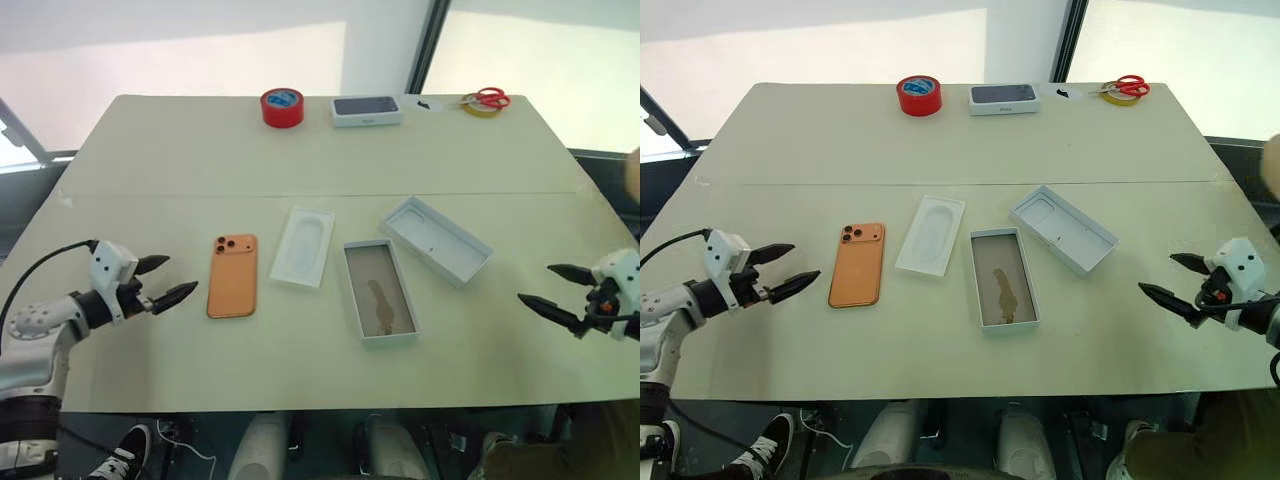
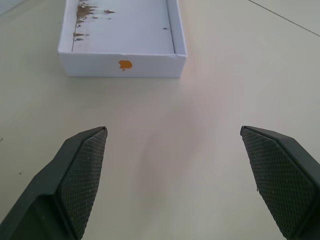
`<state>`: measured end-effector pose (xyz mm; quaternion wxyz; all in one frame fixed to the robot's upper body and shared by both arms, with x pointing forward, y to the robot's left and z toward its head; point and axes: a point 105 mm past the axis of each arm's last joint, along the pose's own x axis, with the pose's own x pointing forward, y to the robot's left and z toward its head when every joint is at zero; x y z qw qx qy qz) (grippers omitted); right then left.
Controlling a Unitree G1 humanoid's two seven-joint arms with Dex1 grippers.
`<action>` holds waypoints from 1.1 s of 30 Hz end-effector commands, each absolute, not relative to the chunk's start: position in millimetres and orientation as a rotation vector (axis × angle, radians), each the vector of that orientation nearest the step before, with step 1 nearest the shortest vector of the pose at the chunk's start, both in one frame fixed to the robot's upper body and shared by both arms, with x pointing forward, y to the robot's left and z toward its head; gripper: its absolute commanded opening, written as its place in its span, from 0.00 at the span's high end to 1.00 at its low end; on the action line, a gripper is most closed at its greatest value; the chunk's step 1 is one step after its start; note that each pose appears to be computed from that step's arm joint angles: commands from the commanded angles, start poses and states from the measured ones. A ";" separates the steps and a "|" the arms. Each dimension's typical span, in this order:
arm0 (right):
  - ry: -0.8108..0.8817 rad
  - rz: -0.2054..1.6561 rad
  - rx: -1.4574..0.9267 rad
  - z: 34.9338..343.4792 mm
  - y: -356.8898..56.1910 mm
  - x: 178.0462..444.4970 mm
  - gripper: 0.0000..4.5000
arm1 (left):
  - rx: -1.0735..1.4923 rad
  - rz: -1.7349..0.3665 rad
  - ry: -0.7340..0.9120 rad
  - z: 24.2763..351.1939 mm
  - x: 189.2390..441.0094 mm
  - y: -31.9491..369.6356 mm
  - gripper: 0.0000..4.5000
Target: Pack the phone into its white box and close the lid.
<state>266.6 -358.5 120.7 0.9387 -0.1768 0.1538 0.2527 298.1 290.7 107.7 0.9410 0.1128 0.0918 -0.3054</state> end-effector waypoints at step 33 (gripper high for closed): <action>0.220 0.576 -0.425 148.9 -331.0 287.5 0.01 | 0.261 -0.681 0.047 146.6 316.2 260.8 0.00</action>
